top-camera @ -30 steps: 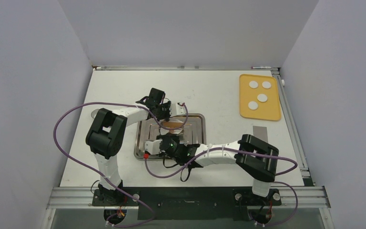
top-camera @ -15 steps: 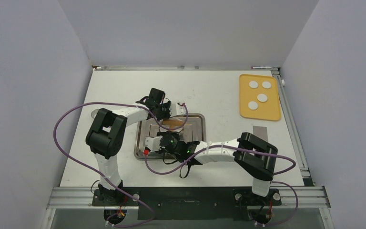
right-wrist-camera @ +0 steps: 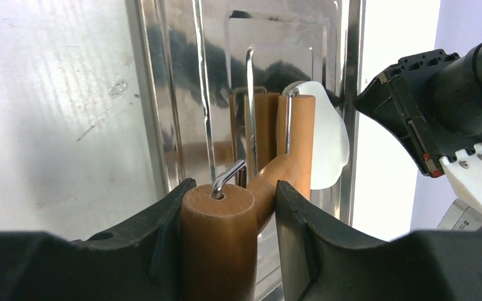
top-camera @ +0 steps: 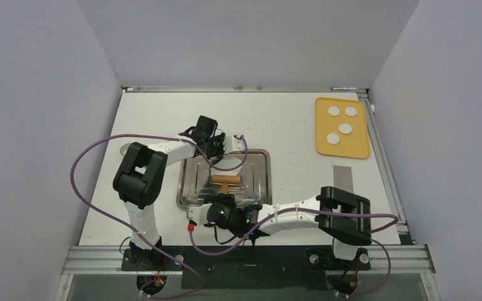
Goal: Roll out the dumpling wrappers from the dough
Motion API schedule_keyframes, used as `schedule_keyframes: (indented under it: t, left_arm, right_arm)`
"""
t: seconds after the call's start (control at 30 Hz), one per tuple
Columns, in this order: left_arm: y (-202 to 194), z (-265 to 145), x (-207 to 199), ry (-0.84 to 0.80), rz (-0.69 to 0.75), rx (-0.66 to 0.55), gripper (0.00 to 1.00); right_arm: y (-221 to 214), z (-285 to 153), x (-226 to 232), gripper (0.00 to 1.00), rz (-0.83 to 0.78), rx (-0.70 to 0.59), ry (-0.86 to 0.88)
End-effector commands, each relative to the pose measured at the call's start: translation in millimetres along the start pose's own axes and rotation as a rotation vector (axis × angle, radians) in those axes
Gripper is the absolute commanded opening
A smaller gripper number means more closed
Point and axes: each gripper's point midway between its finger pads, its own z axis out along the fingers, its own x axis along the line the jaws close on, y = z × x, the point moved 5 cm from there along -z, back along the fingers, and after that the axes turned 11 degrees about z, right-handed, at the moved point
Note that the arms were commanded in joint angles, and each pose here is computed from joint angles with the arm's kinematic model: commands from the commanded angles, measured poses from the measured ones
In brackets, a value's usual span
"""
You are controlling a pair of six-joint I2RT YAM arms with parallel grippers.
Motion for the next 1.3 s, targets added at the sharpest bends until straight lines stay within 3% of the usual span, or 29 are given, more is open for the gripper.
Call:
schedule_keyframes:
  t: [0.0, 0.27, 0.57, 0.73, 0.9, 1.17, 1.2, 1.27]
  left_arm:
    - [-20, 9, -59, -0.227, -0.089, 0.072, 0.0]
    - [-20, 9, -56, -0.23, -0.109, 0.068, 0.0]
    - [-11, -5, -43, -0.247, -0.154, -0.015, 0.0]
    - [-13, -9, -47, -0.278, -0.119, 0.0, 0.0]
    - [-8, -19, -53, -0.303, -0.076, -0.028, 0.0]
    - [-5, -24, -54, -0.297, -0.041, -0.023, 0.0]
    - [-4, -24, -51, -0.286, -0.048, -0.019, 0.01]
    - [-2, -26, -45, -0.267, -0.058, -0.014, 0.12]
  right_arm:
    - [-52, -23, 45, 0.08, 0.075, 0.243, 0.264]
    - [-1, -74, -53, 0.08, 0.295, 0.02, 0.052]
    - [-34, -109, -137, 0.08, 0.622, -0.072, -0.117]
    - [-60, -113, -193, 0.08, 0.836, -0.14, -0.306]
    - [-88, -106, -256, 0.08, 1.09, -0.288, -0.414]
    - [-99, -61, -330, 0.08, 1.377, -0.497, -0.373]
    - [-101, -54, -335, 0.08, 1.418, -0.508, -0.37]
    - [-104, -39, -343, 0.09, 1.484, -0.53, -0.356]
